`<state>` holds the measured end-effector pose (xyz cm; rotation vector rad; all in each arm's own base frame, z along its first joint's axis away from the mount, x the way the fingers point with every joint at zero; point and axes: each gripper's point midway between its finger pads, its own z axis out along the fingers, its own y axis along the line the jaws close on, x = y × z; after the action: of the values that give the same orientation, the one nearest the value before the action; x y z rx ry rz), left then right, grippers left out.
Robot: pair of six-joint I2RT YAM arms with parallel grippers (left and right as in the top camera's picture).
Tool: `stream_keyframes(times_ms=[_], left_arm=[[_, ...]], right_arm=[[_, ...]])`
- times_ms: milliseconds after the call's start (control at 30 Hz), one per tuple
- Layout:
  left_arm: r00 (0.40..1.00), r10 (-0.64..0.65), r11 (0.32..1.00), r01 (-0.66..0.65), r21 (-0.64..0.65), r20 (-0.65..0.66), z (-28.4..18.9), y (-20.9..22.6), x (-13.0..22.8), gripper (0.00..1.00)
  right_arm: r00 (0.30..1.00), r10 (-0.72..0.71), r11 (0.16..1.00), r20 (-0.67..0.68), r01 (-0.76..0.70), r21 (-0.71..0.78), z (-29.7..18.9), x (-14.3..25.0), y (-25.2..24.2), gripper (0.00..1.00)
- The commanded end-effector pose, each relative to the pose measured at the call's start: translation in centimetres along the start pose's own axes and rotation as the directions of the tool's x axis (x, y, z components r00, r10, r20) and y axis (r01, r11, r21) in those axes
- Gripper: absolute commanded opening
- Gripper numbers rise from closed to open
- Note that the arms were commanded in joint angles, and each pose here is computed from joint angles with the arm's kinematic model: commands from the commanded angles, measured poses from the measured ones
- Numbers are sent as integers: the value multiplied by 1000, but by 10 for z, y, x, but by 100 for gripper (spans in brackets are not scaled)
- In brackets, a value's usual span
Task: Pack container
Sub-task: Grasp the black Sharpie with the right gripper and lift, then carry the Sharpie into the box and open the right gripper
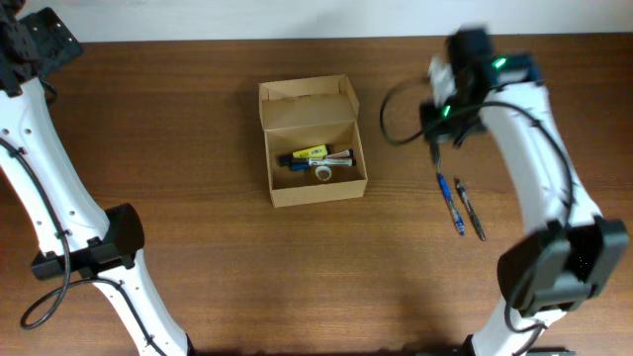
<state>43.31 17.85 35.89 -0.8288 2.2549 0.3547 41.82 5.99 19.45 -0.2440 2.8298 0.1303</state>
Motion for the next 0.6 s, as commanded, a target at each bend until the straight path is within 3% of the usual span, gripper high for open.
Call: stream_keyframes(times_ms=[0,133,233,300,400,467,567], left_arm=[[1000,8,1000,-8,-7,6,-3,3,-1,100],[1000,8,1000,-8,-7,6,-3,3,-1,100],[1000,8,1000,-8,-7,6,-3,3,-1,100],[1000,8,1000,-8,-7,6,-3,3,-1,100],[1000,8,1000,-7,-7,6,-3,3,-1,100],[1000,8,1000,-8,-7,6,-3,3,-1,100],[1000,8,1000,-8,-7,6,-3,3,-1,100]], right_arm=[[965,-168,981,204,183,-60,-74,-31,34,4],[869,-405,895,282,440,-70,-103,-33,77,4],[737,-599,758,313,648,-75,-103,-26,117,4],[622,-716,639,317,767,-60,-98,-19,141,4],[385,-864,400,325,916,-25,-87,-9,174,4],[280,-901,296,332,955,-2,-78,-10,190,4],[256,-903,275,346,961,6,-65,-18,204,4]])
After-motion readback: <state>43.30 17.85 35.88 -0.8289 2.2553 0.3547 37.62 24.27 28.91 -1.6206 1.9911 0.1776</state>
